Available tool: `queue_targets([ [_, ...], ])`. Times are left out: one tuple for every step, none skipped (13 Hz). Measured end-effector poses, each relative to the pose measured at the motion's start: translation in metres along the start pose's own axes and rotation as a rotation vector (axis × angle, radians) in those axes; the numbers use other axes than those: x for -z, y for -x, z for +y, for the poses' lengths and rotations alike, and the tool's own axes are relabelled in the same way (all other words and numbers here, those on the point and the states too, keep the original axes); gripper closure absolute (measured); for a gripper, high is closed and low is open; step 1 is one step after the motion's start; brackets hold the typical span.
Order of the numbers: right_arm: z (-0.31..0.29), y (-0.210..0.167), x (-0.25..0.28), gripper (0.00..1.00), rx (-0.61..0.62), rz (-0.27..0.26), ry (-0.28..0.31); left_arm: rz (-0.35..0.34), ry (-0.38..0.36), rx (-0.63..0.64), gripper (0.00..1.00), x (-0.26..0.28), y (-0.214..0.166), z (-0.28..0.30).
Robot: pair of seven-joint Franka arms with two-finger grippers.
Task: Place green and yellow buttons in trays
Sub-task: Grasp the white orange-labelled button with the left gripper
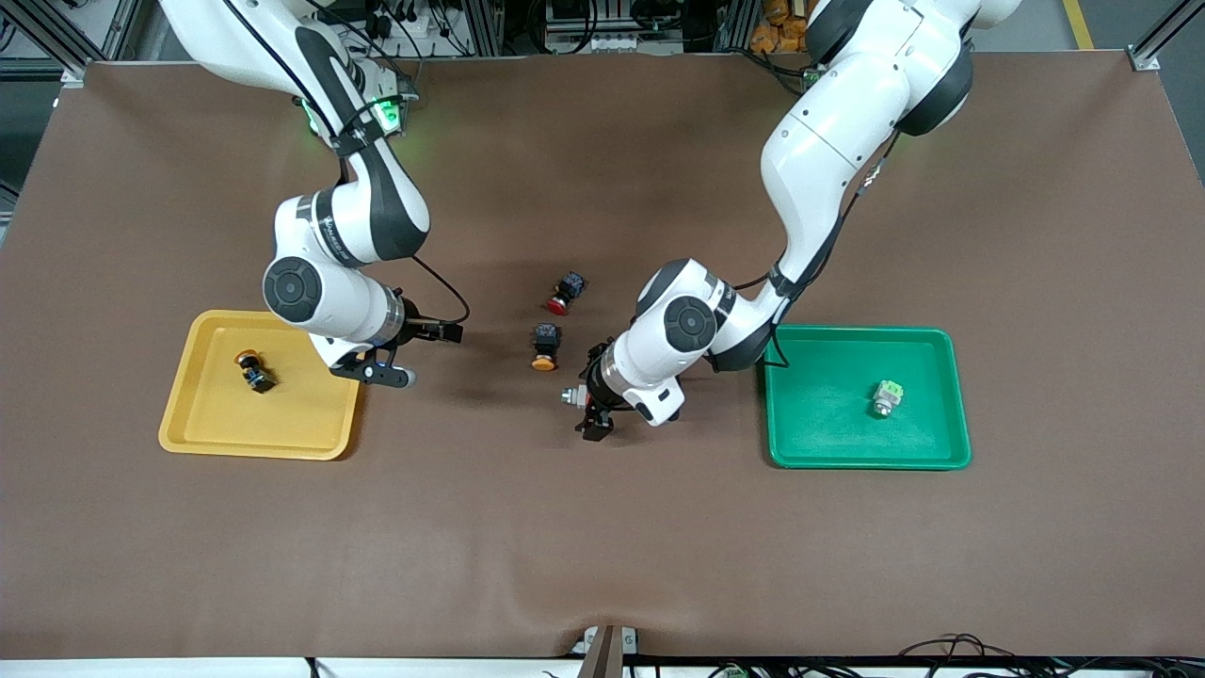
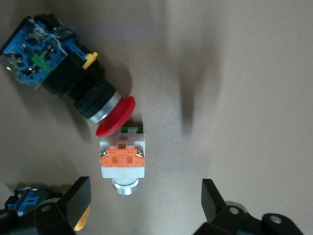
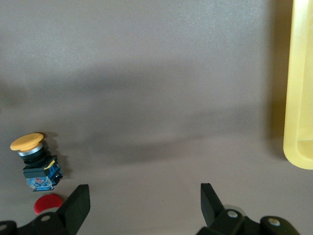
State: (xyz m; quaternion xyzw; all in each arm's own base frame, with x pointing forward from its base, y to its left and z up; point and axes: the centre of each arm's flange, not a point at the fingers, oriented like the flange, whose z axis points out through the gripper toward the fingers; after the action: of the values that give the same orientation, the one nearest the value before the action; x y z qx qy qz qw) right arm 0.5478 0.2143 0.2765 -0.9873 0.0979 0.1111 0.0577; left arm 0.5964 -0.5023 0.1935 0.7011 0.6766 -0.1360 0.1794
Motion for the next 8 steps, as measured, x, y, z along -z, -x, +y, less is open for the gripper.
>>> queue_targets([
  [0.0, 0.0, 0.0, 0.0, 0.0, 0.0, 0.0, 0.001, -0.005, 0.004, 0.0, -0.0031, -0.0018, -0.0008],
  [0.0, 0.0, -0.0001, 0.0, 0.0, 0.0, 0.0, 0.002, -0.008, 0.007, 0.0, -0.0057, -0.0034, -0.0014],
  [0.0001, 0.0, -0.0001, 0.0, 0.0, 0.0, 0.0, 0.001, -0.01, 0.011, 0.0, -0.0072, -0.0045, -0.0017],
  [0.0001, 0.0, -0.0001, 0.0, 0.0, 0.0, 0.0, -0.001, -0.012, 0.015, 0.0, -0.008, -0.0052, -0.0017],
  [0.0001, 0.0, -0.0001, 0.0, 0.0, 0.0, 0.0, -0.001, -0.014, 0.018, 0.0, -0.009, -0.006, -0.0019],
  [0.0001, 0.0, -0.0001, 0.0, -0.001, 0.0, 0.0, 0.0, -0.016, 0.019, 0.0, -0.0102, -0.0067, -0.0023],
  [0.0001, 0.0, -0.0001, 0.0, -0.001, 0.0, 0.0, 0.0, -0.016, 0.02, 0.0, -0.0111, -0.0073, -0.0024],
  [0.0001, 0.0, -0.0001, 0.0, -0.001, 0.0, 0.0, 0.0, -0.017, 0.02, 0.0, -0.012, -0.0079, -0.0026],
])
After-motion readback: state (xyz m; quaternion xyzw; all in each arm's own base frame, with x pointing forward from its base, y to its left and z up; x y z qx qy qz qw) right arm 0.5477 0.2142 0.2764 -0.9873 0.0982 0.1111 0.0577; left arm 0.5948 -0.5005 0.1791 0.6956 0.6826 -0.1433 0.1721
